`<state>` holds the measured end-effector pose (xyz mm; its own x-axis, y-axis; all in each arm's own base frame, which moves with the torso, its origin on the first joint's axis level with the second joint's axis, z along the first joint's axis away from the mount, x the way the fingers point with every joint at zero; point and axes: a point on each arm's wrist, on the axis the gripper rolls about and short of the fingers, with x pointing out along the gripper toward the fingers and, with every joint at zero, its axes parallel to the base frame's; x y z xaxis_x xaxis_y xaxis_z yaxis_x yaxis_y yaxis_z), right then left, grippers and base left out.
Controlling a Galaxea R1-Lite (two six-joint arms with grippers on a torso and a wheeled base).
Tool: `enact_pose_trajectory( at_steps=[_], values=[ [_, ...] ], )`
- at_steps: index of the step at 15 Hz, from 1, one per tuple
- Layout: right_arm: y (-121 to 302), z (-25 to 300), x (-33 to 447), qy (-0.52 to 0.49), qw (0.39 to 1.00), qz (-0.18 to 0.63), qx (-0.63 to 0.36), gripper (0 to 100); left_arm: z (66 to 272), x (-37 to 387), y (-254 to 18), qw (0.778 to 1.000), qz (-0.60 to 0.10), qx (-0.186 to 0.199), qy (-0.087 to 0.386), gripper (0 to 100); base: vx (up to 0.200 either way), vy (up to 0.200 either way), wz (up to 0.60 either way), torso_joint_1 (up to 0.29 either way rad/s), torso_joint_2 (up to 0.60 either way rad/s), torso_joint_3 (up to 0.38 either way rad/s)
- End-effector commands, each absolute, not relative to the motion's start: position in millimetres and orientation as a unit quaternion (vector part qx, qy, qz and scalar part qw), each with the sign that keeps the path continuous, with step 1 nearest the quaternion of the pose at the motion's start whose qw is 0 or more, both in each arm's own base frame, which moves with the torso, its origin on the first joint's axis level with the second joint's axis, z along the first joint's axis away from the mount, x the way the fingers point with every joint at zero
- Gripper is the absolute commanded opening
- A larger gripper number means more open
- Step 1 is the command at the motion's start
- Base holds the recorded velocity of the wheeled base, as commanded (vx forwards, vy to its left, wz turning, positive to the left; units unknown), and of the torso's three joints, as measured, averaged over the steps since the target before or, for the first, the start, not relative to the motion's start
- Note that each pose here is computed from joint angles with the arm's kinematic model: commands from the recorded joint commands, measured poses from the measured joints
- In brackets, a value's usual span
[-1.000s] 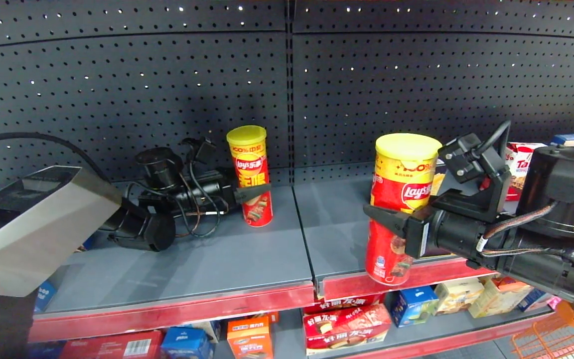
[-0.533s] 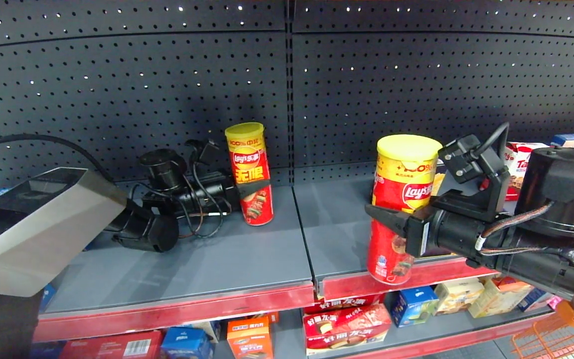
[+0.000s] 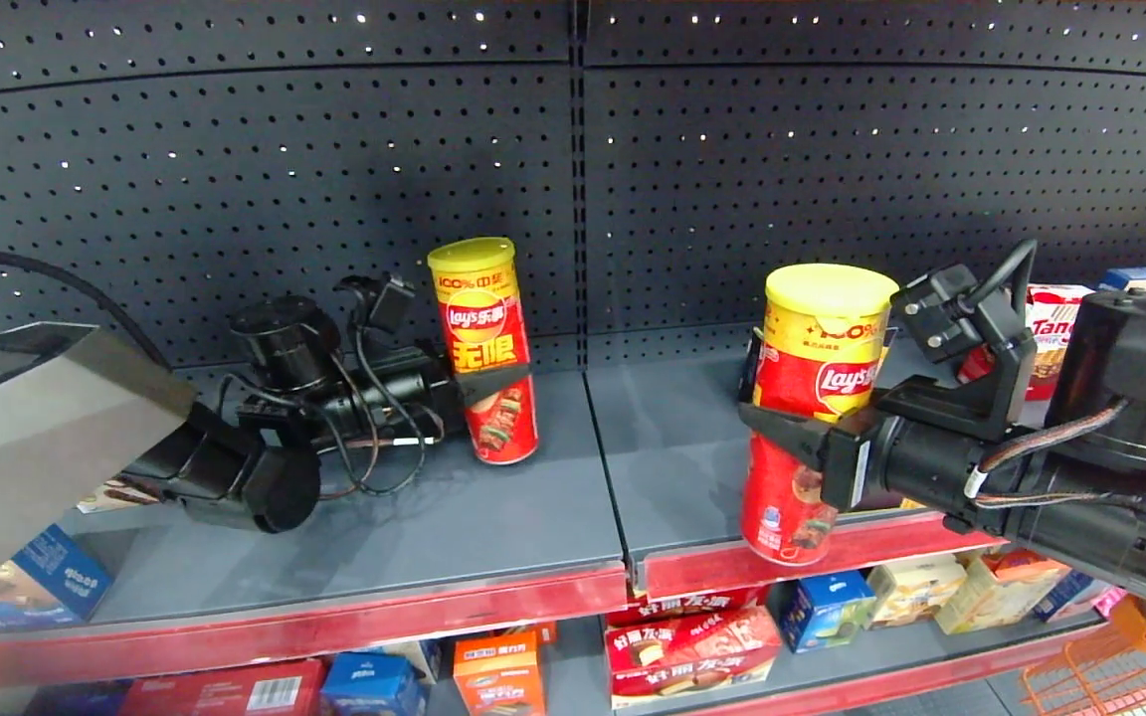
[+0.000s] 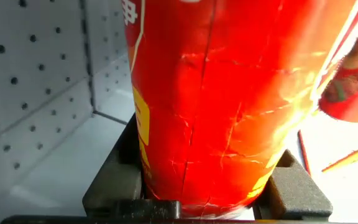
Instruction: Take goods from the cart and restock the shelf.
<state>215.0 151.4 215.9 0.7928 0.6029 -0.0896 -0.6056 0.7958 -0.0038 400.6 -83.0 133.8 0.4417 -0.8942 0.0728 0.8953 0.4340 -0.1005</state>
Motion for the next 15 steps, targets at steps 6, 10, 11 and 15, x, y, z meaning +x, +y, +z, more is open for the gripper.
enact_pose_trajectory(
  at_steps=[6,10,11,15],
  values=[
    [149,222,210,0.031,0.947,0.319,-0.014,0,136,324,-82,0.84,-0.539,-0.058,-0.016,0,0.0,0.0,0.0,0.0,0.0,0.0],
    [147,221,209,0.032,0.947,0.319,-0.014,0,140,315,-81,0.84,-0.54,-0.055,-0.019,0,0.0,0.0,0.0,0.0,0.0,0.0],
    [148,221,209,0.032,0.947,0.319,-0.014,0,139,315,-80,0.84,-0.539,-0.055,-0.018,0,0.0,0.0,0.0,0.0,0.0,0.0],
    [149,221,210,0.032,0.947,0.319,-0.014,0,134,312,-79,0.841,-0.538,-0.06,-0.008,0,0.0,0.0,0.0,0.0,0.0,0.0]
  ],
)
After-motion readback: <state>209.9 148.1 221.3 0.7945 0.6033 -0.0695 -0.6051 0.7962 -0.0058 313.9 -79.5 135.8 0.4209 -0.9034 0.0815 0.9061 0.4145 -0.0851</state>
